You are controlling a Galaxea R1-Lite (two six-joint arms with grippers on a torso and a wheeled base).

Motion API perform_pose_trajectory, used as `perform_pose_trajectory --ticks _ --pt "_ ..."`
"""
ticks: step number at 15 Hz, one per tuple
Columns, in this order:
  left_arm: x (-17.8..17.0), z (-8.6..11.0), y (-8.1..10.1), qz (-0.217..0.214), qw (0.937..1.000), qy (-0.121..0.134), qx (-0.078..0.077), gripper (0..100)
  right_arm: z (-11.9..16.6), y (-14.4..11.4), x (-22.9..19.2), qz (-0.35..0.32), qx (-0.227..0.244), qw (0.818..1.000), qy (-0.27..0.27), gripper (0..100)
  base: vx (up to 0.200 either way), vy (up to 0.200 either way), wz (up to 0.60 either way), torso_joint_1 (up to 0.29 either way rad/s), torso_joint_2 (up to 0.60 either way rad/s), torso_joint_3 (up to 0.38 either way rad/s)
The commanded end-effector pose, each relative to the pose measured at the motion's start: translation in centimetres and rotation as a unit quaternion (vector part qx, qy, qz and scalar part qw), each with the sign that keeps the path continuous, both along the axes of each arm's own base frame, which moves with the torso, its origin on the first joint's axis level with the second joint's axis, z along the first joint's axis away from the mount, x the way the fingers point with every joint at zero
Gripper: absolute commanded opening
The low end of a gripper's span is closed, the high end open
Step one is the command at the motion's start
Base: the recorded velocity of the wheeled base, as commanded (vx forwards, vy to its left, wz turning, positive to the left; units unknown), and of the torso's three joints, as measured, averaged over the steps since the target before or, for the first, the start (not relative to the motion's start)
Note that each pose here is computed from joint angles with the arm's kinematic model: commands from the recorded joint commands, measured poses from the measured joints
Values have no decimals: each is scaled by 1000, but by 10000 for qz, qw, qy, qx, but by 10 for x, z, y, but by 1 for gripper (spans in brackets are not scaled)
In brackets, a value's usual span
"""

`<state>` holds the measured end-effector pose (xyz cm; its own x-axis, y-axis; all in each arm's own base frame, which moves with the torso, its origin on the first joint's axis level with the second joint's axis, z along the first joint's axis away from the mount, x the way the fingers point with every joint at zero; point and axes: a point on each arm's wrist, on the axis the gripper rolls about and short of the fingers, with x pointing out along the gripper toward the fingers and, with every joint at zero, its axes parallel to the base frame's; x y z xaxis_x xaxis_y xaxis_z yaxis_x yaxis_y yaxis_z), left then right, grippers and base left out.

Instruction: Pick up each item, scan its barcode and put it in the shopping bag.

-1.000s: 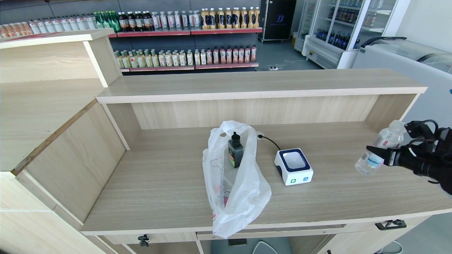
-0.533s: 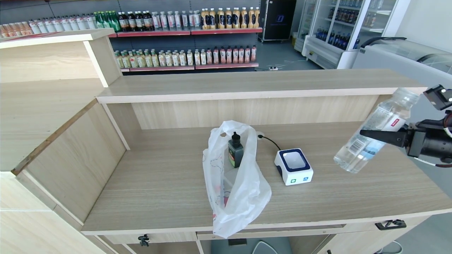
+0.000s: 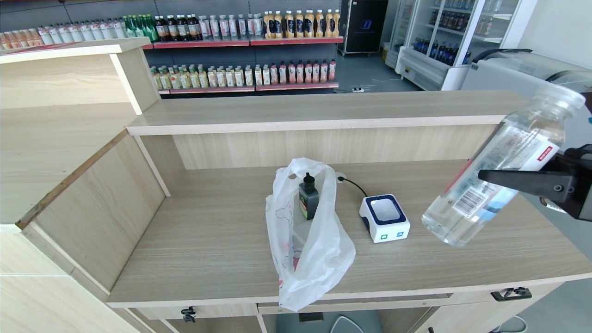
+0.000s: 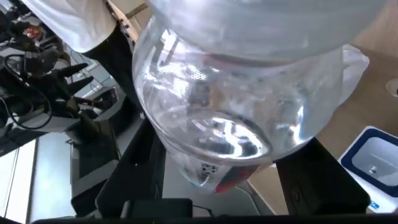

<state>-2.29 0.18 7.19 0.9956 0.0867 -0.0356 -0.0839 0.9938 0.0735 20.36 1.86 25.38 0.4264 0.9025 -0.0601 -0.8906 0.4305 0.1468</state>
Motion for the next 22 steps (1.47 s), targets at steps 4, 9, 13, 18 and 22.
perform_pose_trajectory --ticks 4,9,13,18,22 --pt "0 0 0 3 10000 -2 0 100 25 40 -42 943 127 9946 -417 0 0 0 0 0 0 0" --pt "0 0 0 3 10000 -2 0 100 36 44 -53 1070 240 9926 -529 0 0 0 0 0 0 0" --pt "0 0 0 3 10000 -2 0 100 45 48 -72 1322 420 9894 -435 0 0 0 0 0 0 0" --pt "0 0 0 3 10000 -2 0 100 56 59 -84 1827 521 9801 -568 0 0 0 0 0 0 0" --pt "0 0 0 3 10000 -2 0 100 69 66 -90 2160 657 9727 -547 0 0 0 0 0 0 0"
